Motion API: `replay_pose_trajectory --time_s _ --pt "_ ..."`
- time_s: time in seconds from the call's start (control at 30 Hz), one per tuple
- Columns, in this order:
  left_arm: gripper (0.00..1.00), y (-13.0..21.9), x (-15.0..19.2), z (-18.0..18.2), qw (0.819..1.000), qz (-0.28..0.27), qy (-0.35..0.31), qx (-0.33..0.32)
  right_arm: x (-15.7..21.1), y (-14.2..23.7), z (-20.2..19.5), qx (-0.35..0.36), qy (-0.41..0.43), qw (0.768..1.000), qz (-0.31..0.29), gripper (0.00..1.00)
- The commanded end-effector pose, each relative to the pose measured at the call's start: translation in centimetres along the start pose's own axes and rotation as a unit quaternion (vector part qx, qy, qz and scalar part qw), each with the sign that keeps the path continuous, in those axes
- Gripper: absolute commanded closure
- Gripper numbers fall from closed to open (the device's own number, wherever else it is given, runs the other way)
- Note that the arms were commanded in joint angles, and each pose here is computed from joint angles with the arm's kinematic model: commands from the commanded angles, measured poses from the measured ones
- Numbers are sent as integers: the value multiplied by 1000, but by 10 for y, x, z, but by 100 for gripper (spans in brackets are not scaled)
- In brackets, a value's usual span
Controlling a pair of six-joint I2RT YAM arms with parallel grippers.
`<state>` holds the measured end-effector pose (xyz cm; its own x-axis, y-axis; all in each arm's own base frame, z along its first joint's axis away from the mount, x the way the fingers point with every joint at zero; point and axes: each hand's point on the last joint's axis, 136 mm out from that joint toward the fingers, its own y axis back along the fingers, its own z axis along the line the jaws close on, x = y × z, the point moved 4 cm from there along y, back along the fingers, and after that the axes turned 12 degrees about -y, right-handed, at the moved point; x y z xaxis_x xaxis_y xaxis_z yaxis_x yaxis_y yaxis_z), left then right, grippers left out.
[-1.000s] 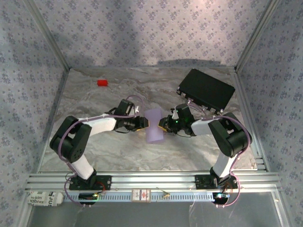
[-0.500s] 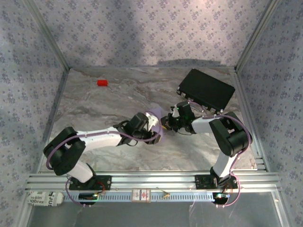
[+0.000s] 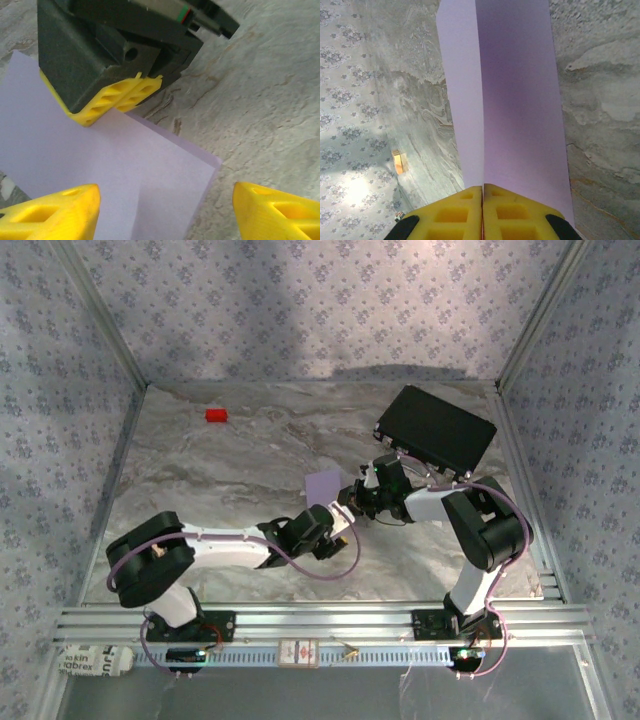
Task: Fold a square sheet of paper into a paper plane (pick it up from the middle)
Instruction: Fold the triangle a second time at the center of the table.
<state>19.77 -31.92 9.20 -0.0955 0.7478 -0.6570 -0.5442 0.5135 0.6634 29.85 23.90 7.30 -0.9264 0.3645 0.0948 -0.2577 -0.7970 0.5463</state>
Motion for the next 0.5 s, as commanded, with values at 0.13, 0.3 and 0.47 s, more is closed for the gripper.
replay_pose_trajectory --time_s 0.13,0.3,0.47 --pt "35 -5 -12 4 998 -5 -45 -32 -2 1 2 2 4 1000 5 91" --pt "40 -4 -14 4 998 -9 -46 -33 -2 1 2 3 3 1000 4 91" --pt "47 -3 -17 3 998 -16 -51 -32 -3 2 2 3 2 1000 2 91"
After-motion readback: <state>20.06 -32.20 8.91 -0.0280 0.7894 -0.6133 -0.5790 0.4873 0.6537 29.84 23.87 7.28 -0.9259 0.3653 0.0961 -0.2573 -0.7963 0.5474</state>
